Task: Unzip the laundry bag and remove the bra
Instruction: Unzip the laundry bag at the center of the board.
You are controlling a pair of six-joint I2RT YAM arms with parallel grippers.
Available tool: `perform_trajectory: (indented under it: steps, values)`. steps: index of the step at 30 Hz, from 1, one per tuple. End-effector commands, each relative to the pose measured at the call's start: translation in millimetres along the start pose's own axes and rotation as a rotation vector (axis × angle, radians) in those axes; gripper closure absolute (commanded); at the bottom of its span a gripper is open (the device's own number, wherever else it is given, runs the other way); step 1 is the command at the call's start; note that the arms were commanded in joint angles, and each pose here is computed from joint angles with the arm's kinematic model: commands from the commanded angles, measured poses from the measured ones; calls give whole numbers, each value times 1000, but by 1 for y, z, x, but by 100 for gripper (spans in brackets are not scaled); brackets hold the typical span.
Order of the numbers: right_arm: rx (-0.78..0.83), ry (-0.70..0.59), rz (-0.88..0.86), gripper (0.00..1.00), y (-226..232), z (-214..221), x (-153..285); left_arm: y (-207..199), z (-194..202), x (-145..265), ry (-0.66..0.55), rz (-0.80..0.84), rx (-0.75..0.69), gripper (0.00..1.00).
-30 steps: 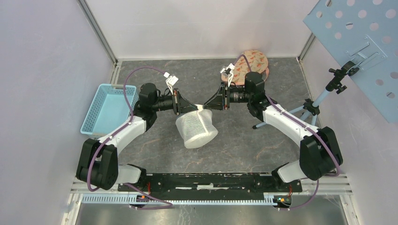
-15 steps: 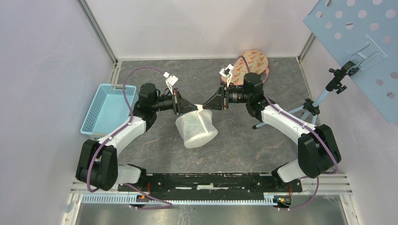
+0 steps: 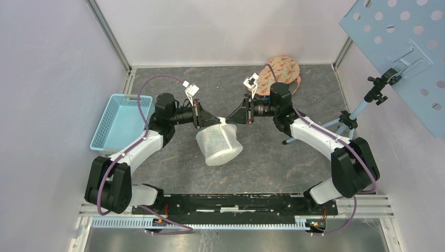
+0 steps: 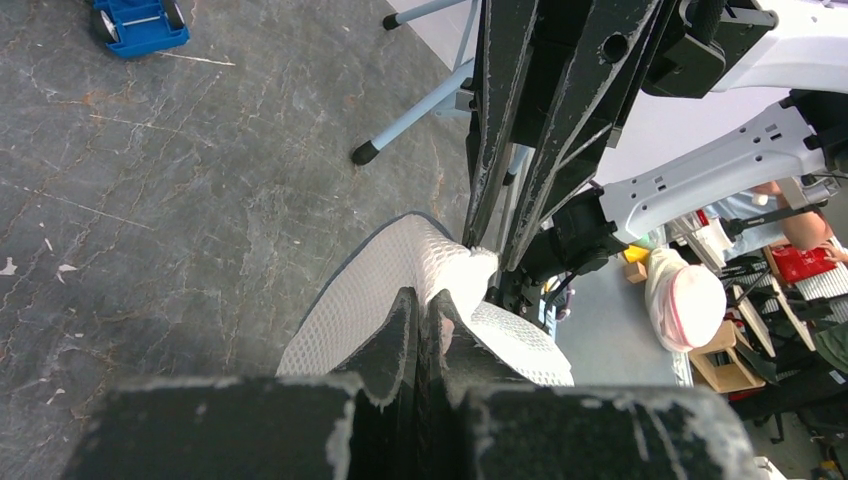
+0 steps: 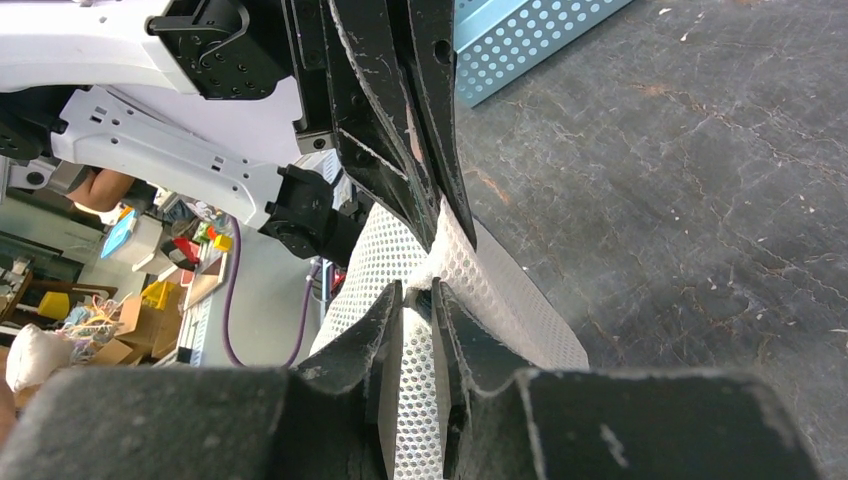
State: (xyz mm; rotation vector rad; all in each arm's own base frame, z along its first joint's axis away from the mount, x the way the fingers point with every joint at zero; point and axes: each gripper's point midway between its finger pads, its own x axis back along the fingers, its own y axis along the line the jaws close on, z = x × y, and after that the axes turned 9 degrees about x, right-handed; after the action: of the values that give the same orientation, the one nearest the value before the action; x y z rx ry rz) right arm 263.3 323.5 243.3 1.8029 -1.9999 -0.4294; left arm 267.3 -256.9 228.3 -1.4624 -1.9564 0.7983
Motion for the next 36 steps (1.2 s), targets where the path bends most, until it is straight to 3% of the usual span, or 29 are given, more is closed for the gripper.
perform_trajectory:
  steps: [1,8,12,28,36]
  values:
    - [25,-4,-18,78,3,-4,-9,-21,-21,0,-40,43,-131,98]
    - [25,10,14,78,-5,-3,-10,-23,-19,0,-38,47,-139,98]
    - [27,11,16,100,-5,-3,-10,-23,-19,1,-39,47,-142,98]
    - [12,-27,109,100,-29,-20,21,-9,-32,13,-93,6,-133,98]
    - [6,-51,63,100,-17,-23,24,-7,-31,13,-94,4,-133,98]
